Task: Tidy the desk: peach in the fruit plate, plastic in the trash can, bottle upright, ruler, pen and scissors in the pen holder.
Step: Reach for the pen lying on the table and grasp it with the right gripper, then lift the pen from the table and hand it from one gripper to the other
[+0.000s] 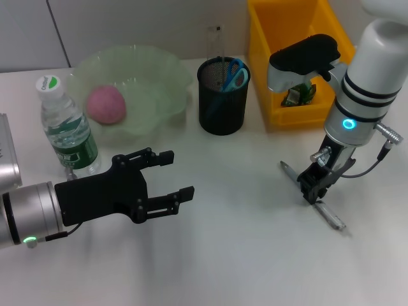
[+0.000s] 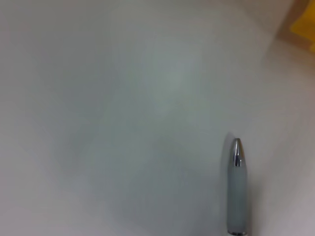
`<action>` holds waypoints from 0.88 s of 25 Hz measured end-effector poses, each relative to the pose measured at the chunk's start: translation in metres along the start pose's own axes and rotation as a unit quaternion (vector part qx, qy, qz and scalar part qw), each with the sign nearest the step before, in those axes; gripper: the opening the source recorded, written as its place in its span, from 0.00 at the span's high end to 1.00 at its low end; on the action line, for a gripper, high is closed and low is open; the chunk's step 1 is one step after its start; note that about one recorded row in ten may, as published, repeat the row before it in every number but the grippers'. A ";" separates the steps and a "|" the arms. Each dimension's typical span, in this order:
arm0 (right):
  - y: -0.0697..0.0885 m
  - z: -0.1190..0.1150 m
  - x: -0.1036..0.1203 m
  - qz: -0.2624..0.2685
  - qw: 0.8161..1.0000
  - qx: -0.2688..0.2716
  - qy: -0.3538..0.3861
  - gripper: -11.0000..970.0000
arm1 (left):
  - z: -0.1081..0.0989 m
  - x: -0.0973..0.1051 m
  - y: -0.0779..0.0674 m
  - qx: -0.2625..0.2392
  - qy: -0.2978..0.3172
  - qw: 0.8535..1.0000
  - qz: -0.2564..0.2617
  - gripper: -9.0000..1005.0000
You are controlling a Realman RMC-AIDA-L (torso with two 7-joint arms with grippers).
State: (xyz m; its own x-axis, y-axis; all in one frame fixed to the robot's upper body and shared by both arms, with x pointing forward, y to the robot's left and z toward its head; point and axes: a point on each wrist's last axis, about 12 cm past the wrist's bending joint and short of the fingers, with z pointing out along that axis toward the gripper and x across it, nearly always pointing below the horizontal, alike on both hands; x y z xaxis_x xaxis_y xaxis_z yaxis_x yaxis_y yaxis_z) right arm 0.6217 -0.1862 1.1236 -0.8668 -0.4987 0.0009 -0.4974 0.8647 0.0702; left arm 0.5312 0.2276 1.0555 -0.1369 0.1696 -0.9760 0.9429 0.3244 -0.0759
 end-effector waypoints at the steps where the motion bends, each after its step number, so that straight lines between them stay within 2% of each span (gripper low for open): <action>1: 0.000 0.000 0.000 0.000 1.000 0.000 0.000 0.80 | 0.000 0.000 0.000 0.000 0.000 1.000 0.000 0.22; 3: 0.000 0.000 0.001 0.001 1.000 0.000 0.001 0.84 | 0.000 0.000 0.000 0.000 0.000 1.000 0.000 0.22; 9: -0.002 -0.003 0.001 0.005 1.000 -0.003 -0.006 0.86 | 0.000 0.000 0.000 -0.001 0.001 1.000 0.000 0.22; 13: -0.006 -0.017 -0.001 0.013 0.999 -0.016 -0.039 0.87 | -0.001 0.000 0.001 -0.001 -0.001 1.000 0.000 0.22; 18: -0.009 -0.037 0.000 0.011 0.992 -0.072 -0.101 0.87 | -0.002 -0.001 0.001 -0.002 -0.003 1.000 0.002 0.22; 22: -0.014 -0.043 0.008 -0.005 0.976 -0.136 -0.167 0.87 | -0.003 -0.002 0.000 -0.002 -0.009 1.000 0.002 0.22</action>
State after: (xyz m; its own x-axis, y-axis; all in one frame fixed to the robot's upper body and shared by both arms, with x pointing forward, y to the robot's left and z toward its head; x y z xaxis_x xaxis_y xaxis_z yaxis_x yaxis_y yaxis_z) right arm 0.6235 -0.2049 1.1653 -0.8472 -0.4206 -0.3244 -0.5182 0.7888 0.3306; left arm 0.5309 0.2300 1.0583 -0.1277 0.1549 -0.9796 0.9424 0.3268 -0.0712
